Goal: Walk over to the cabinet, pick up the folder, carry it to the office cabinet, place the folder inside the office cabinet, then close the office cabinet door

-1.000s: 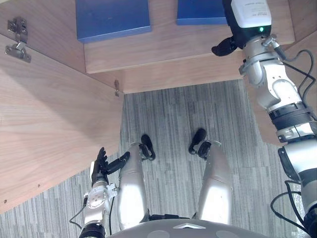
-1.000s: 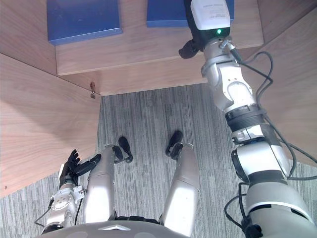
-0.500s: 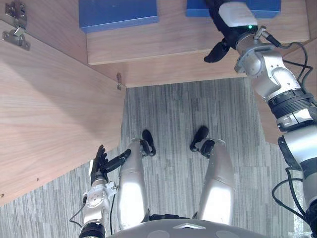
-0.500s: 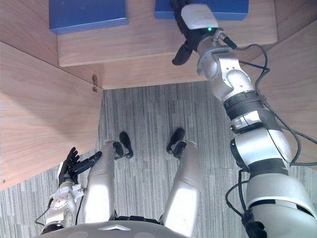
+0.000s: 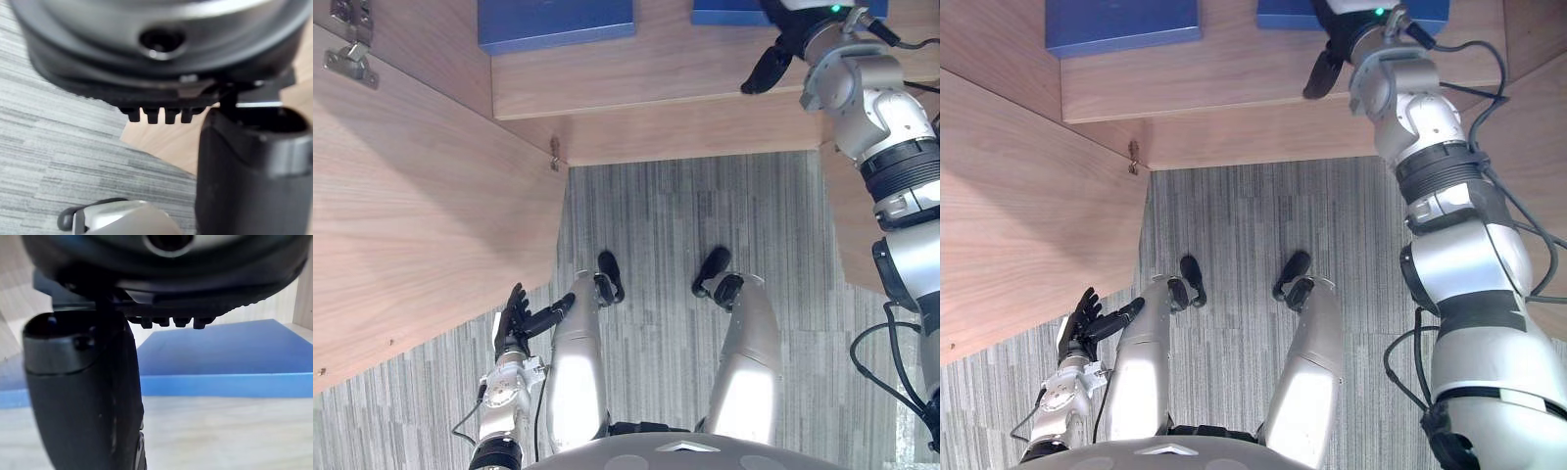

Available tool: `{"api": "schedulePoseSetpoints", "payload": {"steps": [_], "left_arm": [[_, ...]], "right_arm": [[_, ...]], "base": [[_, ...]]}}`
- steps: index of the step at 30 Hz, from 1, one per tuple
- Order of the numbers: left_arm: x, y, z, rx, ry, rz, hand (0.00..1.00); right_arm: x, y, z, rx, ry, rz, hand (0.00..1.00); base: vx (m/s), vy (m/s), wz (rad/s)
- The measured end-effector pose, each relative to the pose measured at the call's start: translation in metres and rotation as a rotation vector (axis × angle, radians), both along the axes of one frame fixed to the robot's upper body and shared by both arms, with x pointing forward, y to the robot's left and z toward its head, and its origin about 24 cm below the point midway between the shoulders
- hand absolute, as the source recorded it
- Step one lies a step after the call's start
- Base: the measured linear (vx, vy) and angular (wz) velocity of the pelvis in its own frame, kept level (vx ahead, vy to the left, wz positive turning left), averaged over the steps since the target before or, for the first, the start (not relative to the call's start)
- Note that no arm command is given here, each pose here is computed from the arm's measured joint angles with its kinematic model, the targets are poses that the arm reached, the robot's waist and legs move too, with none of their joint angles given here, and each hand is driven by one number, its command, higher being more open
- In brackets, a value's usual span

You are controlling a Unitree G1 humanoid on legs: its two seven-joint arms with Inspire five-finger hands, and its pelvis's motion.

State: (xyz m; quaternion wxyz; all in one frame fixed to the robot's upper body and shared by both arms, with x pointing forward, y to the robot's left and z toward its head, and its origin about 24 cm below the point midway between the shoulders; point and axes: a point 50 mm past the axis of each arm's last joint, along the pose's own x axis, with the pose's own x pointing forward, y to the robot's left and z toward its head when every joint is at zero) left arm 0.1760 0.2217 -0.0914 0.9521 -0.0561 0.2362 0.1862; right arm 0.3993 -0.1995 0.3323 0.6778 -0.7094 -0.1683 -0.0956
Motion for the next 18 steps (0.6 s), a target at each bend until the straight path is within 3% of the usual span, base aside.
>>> {"api": "schedulePoseSetpoints", "payload": {"steps": [14,18], "left_arm": [[-0.015,0.006,-0.013,-0.038,0.095,0.076,1.00],[-0.019,0.005,-0.017,-0.046,0.129,0.080,1.00]], "right_arm": [[0.001,-0.004,0.002,0.054,-0.027,-0.057,1.00],[0.006,0.010,-0.011,0.066,-0.009,-0.021,1.00]], "base": [[0.02,-0.021,0.05],[0.06,-0.033,-0.05]]}}
